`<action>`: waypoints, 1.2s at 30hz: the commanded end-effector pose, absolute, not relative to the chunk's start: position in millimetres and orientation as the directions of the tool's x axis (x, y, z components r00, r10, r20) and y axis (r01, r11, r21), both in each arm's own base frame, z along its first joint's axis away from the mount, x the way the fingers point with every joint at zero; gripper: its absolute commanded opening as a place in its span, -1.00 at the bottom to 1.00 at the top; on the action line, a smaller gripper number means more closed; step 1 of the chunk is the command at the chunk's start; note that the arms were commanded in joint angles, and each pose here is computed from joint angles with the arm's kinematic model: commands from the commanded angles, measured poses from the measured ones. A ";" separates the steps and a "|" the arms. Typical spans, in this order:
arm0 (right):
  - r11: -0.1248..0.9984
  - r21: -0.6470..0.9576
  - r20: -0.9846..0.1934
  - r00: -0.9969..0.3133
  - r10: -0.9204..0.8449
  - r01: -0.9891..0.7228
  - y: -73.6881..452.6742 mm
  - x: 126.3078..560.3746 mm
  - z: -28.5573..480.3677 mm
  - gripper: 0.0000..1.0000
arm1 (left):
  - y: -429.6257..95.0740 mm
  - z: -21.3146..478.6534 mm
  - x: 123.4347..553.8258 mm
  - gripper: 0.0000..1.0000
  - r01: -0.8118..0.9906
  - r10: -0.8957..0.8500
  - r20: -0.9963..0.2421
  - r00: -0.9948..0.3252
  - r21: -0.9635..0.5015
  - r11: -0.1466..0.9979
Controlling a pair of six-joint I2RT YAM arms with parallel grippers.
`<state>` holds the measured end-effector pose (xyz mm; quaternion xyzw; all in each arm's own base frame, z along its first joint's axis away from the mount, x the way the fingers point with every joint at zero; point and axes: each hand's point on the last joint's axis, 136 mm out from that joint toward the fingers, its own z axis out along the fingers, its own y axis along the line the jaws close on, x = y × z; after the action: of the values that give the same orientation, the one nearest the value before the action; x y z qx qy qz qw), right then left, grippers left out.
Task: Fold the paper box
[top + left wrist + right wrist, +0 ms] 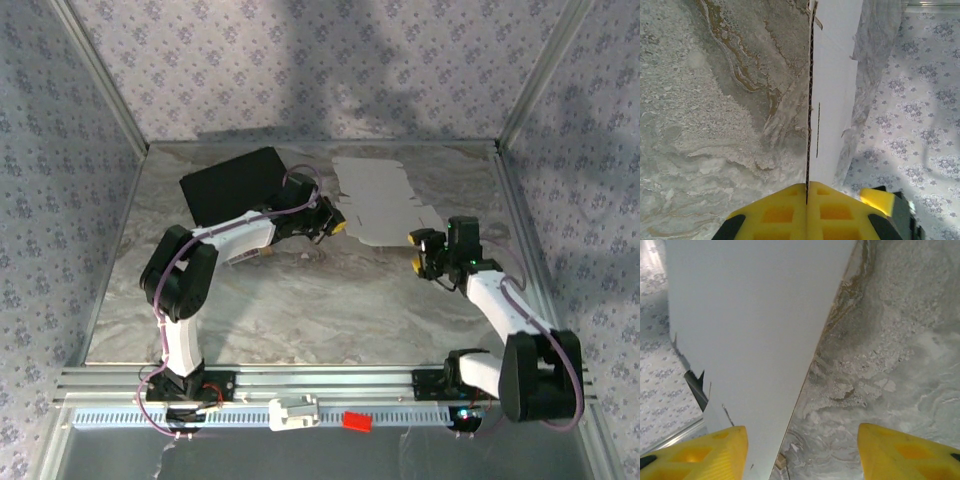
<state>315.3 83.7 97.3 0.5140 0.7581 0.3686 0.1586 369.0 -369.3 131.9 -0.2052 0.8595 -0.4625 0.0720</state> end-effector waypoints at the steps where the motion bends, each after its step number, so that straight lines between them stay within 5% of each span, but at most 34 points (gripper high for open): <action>1: 0.143 0.748 0.176 -0.401 0.899 0.648 91.4 332.3 100.7 0.18 | -379.8 152.9 379.9 -1.00 -0.253 -0.425 0.045 -0.904 -0.858 0.448; 7: 0.137 0.765 0.171 -0.404 0.898 0.629 94.2 359.0 99.4 -0.04 | -380.6 153.2 379.0 -1.00 -0.254 -0.421 0.047 -0.906 -0.857 0.449; 15: 0.149 0.762 0.161 -0.408 0.899 0.630 96.2 369.6 101.2 -0.60 | -379.8 151.6 376.8 -1.00 -0.254 -0.414 0.047 -0.909 -0.850 0.462; 20: 0.256 0.718 0.083 -0.444 0.892 0.648 88.8 362.2 110.4 -0.96 | -380.9 155.7 376.2 -1.00 -0.243 -0.399 0.040 -0.916 -0.846 0.474; 21: 0.293 0.706 0.047 -0.455 0.889 0.645 83.6 362.1 116.9 -1.00 | -380.9 158.0 375.6 -0.84 -0.240 -0.391 0.039 -0.919 -0.844 0.479; 23: 0.416 0.667 -0.065 -0.508 0.859 0.618 71.8 361.5 133.5 -1.00 | -379.4 168.4 371.7 -0.19 -0.223 -0.376 0.019 -0.926 -0.833 0.506; 25: 0.580 0.604 -0.225 -0.582 0.782 0.546 58.7 366.0 165.5 -1.00 | -368.8 187.3 365.7 0.15 -0.183 -0.369 -0.048 -0.928 -0.805 0.565; 32: 0.933 0.344 -0.709 -0.620 0.335 0.110 52.0 389.3 309.5 -1.00 | -326.2 292.3 358.8 0.14 0.063 -0.302 -0.372 -0.878 -0.715 0.697; 36: 0.984 -0.033 -0.841 -0.527 -0.123 -0.177 85.4 383.3 353.5 -1.00 | -312.7 348.2 365.1 -0.01 0.338 -0.126 -0.647 -0.752 -0.543 0.769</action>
<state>401.8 73.0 349.5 0.1029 0.8612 0.1550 0.4731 371.7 -336.7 319.1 -0.0413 0.8714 -0.4069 0.2709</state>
